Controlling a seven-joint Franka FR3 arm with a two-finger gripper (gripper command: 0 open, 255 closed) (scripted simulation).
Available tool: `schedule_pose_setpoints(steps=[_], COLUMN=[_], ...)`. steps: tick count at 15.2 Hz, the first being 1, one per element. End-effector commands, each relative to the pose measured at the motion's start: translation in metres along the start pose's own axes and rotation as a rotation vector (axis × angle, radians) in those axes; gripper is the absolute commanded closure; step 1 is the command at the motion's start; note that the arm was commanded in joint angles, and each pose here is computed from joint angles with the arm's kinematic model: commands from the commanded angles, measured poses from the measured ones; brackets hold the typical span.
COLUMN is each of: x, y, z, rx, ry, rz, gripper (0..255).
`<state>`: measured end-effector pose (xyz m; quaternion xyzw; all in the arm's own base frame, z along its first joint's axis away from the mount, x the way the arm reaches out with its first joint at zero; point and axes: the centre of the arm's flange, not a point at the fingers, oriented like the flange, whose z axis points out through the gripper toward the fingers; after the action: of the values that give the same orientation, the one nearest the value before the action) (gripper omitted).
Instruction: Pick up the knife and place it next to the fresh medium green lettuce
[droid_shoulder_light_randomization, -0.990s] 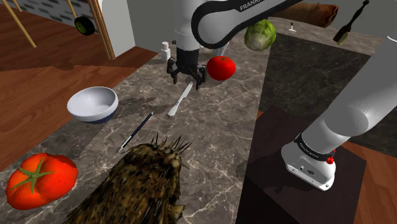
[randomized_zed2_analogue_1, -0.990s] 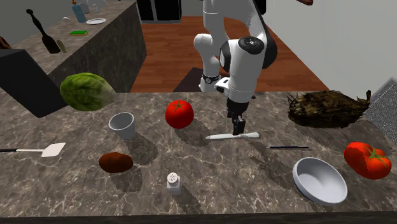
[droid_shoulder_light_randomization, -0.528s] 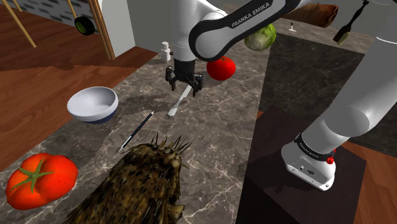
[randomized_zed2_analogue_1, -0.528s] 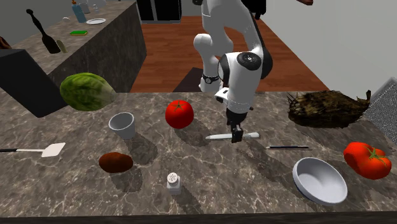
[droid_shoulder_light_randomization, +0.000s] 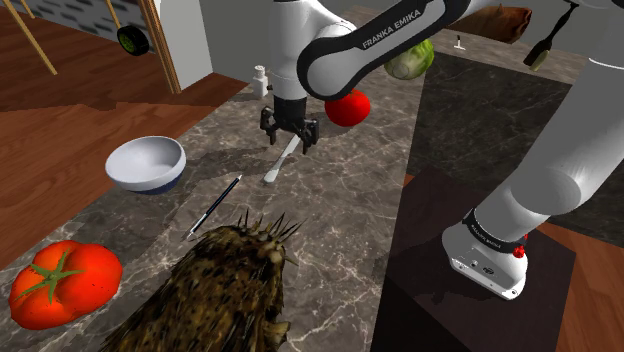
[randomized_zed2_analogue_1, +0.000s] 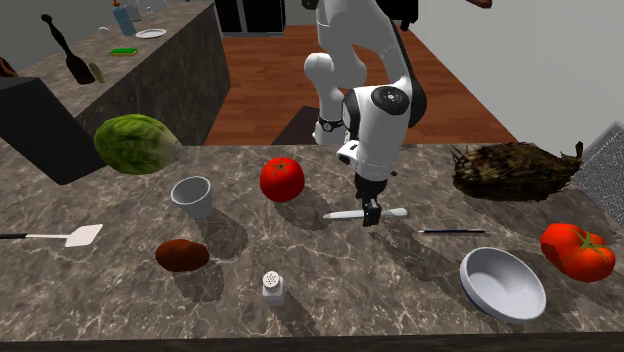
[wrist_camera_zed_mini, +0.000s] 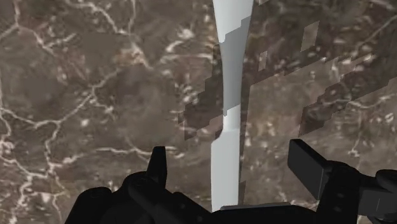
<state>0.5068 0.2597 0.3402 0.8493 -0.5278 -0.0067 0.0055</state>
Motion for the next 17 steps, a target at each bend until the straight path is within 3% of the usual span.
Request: schedule_pose_setpoints(steps=[1,10,17], x=[0.0,0.0,0.0], y=[0.0,0.0,0.001], z=[0.0,0.0,-0.037], rx=[0.0,0.0,0.0], ry=[0.0,0.0,0.0], rz=[0.0,0.0,0.0], gripper=[255,255,255])
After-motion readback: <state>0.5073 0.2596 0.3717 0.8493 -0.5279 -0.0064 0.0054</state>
